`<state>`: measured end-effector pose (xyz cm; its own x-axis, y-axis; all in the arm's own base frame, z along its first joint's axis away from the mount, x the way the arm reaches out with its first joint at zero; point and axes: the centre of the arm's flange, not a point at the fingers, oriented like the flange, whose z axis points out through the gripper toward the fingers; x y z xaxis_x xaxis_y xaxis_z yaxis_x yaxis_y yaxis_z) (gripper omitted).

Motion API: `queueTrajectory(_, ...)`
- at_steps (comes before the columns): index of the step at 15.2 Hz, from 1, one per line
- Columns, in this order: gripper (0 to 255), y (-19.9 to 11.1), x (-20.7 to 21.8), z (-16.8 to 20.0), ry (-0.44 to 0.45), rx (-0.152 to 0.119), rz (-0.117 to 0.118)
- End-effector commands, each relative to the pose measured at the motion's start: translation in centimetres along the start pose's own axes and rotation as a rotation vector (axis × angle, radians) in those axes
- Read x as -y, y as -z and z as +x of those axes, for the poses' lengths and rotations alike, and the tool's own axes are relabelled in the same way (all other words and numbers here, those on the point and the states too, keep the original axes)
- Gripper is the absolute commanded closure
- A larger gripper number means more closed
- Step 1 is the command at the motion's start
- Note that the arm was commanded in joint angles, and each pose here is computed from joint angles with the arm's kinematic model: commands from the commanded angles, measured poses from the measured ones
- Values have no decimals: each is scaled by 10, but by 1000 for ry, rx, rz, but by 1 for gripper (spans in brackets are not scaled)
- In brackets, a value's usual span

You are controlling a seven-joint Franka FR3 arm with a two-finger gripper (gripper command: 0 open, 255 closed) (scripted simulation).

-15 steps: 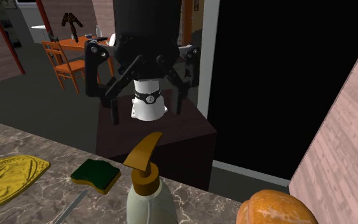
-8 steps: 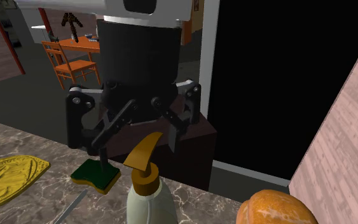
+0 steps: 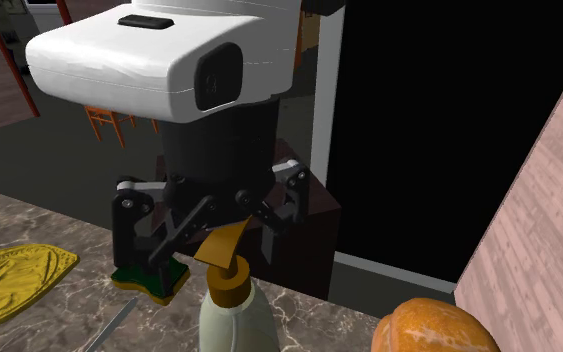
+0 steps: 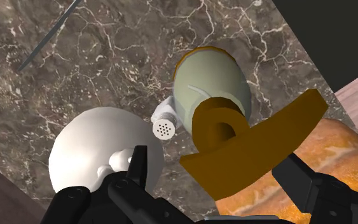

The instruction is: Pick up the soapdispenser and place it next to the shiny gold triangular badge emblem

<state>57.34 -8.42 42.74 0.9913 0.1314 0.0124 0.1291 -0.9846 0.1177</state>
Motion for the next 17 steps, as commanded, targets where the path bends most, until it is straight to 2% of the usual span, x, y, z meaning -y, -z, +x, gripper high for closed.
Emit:
queueTrajectory(1,0,0,0,0,0,0,0)
queueTrajectory(4,0,0,0,0,0,0,0)
queueTrajectory(5,255,0,0,0,0,0,0)
queueTrajectory(14,255,0,0,0,0,0,0)
queueTrajectory(17,255,15,-2,0,0,0,0)
